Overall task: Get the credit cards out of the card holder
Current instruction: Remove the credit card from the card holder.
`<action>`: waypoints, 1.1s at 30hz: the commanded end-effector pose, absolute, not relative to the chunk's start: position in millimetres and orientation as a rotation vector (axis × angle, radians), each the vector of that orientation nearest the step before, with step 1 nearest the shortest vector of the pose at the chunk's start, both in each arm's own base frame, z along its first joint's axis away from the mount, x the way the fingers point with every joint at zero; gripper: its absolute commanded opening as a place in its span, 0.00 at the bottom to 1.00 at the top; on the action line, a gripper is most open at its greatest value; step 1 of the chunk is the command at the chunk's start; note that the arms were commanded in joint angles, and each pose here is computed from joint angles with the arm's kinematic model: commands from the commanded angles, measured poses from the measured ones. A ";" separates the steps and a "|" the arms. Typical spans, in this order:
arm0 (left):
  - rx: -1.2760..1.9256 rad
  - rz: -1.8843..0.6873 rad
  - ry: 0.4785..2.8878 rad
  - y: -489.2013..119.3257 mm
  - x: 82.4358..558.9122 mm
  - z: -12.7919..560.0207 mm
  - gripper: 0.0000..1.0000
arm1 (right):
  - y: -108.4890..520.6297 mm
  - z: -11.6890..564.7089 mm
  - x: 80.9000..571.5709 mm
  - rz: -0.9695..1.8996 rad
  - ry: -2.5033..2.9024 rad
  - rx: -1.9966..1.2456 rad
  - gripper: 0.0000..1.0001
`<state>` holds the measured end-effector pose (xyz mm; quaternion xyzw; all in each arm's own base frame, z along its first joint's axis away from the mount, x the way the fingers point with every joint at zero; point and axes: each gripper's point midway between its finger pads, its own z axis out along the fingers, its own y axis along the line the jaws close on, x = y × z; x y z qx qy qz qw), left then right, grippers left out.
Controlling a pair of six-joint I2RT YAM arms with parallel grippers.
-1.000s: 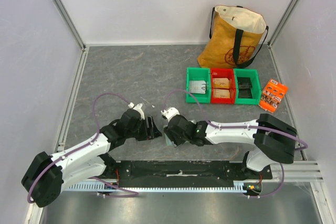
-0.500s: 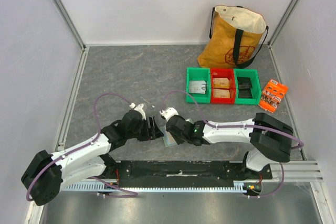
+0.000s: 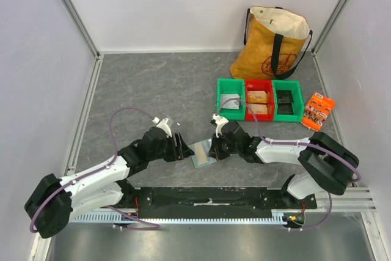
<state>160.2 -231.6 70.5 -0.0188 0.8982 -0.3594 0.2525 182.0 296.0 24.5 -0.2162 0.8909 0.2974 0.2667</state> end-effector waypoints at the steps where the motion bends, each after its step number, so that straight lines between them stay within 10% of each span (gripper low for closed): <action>1: -0.078 -1.093 2.309 -255.3 181.4 104.8 0.64 | 316.8 46.3 170.3 1.131 2.323 -0.553 0.00; 25: -0.135 -1.071 2.438 -289.4 191.5 68.5 0.60 | 316.5 53.4 169.6 1.396 2.260 -0.426 0.00; 33: -0.105 -1.155 2.418 -308.8 189.3 83.1 0.48 | 296.5 61.6 186.4 1.173 2.261 -0.410 0.34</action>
